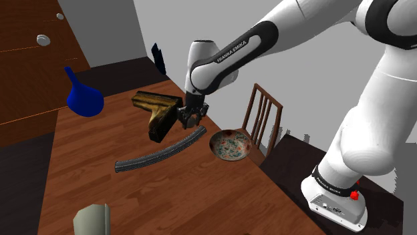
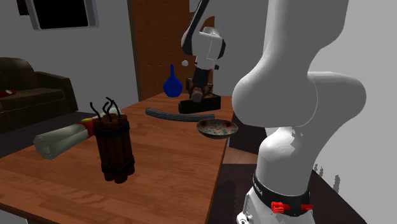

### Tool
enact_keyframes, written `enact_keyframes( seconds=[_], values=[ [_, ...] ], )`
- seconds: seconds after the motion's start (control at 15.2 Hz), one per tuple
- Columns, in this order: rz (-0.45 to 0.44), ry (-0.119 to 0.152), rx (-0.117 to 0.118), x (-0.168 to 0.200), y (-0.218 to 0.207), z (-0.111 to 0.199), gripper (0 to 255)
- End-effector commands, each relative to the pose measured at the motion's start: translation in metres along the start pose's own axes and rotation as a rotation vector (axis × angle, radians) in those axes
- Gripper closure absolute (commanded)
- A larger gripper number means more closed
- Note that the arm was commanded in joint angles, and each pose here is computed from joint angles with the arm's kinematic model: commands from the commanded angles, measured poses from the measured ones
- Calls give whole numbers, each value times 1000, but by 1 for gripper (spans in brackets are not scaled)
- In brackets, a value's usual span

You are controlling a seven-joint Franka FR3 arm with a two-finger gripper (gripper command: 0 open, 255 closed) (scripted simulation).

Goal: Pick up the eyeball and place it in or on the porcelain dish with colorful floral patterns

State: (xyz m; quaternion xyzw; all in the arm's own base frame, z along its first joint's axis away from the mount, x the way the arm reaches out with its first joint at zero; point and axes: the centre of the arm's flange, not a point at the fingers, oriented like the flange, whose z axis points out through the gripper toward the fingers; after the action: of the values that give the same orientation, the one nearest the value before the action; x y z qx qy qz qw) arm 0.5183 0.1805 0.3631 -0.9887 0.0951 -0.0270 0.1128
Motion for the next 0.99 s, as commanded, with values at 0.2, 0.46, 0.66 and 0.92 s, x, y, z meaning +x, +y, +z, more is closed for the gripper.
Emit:
enact_keyframes(
  seconds=[0.2,0.46,0.66,0.92],
  values=[
    [0,0,0,-50,41,-13,255],
    [0,0,0,-88,76,-22,255],
    [0,0,0,-117,102,-29,255],
    [0,0,0,-137,121,-24,255]
  ],
)
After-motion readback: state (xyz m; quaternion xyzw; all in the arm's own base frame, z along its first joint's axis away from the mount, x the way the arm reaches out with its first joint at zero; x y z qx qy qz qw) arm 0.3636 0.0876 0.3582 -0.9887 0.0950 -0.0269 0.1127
